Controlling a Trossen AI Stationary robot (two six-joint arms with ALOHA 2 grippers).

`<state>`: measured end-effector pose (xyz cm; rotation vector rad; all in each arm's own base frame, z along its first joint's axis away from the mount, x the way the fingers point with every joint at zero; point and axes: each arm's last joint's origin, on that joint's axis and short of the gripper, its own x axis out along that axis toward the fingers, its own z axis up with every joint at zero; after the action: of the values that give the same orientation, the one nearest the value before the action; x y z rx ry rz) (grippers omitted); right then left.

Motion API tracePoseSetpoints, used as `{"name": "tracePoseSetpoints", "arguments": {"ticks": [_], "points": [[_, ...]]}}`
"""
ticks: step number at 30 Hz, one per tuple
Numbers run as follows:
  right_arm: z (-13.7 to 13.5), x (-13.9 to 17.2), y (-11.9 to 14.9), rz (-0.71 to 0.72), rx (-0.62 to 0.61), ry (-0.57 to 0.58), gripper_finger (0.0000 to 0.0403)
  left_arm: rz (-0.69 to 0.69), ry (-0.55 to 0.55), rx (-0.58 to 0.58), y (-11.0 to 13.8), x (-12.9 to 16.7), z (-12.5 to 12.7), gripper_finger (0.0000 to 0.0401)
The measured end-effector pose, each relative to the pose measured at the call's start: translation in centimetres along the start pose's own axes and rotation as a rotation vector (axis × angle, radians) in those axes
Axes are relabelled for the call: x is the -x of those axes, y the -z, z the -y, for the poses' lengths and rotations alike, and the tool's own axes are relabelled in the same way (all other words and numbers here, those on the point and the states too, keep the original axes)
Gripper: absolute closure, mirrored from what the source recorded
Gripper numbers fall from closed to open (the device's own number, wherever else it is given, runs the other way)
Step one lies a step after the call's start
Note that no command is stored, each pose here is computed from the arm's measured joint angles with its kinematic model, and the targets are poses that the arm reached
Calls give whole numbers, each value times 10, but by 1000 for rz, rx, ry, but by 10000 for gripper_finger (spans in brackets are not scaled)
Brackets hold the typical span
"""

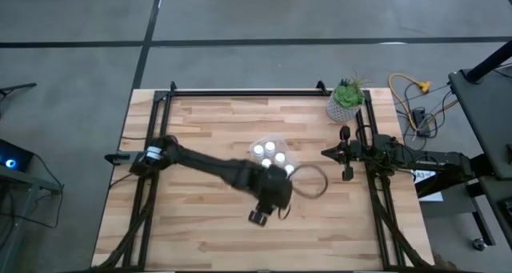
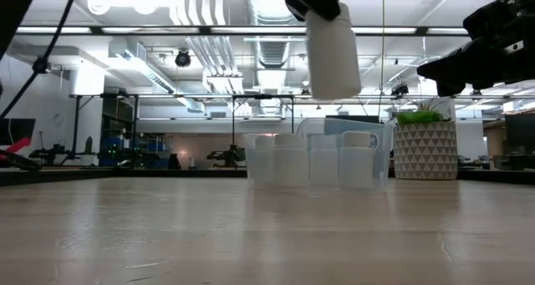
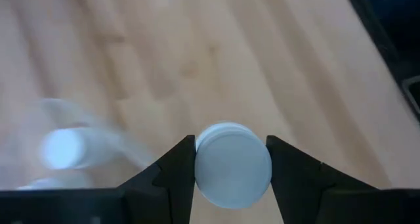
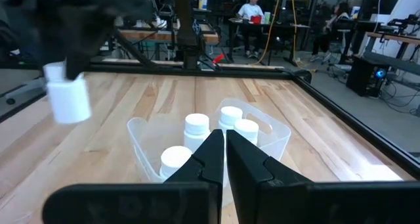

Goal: Pick and place pill bottles into a basket
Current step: Put the white pill bottle into the transparent bin

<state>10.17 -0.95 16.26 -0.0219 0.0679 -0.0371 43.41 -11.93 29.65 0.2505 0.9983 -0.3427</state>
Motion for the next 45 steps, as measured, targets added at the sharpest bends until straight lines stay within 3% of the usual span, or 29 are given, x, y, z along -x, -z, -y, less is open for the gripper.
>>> {"name": "tracePoseSetpoints", "arguments": {"ticks": [8,15,37,45], "points": [[0,0,0,0,-2,0,394,18,-83,99,6,18,-65,252],[0,0,0,0,0,0,394,0,-95,163,19,19,-97,252],[0,0,0,0,0,0,394,-55,-65,184,38,-7,-102,253],[0,0,0,0,0,0,394,-13,-34,182,41,-19,-102,253]]}}
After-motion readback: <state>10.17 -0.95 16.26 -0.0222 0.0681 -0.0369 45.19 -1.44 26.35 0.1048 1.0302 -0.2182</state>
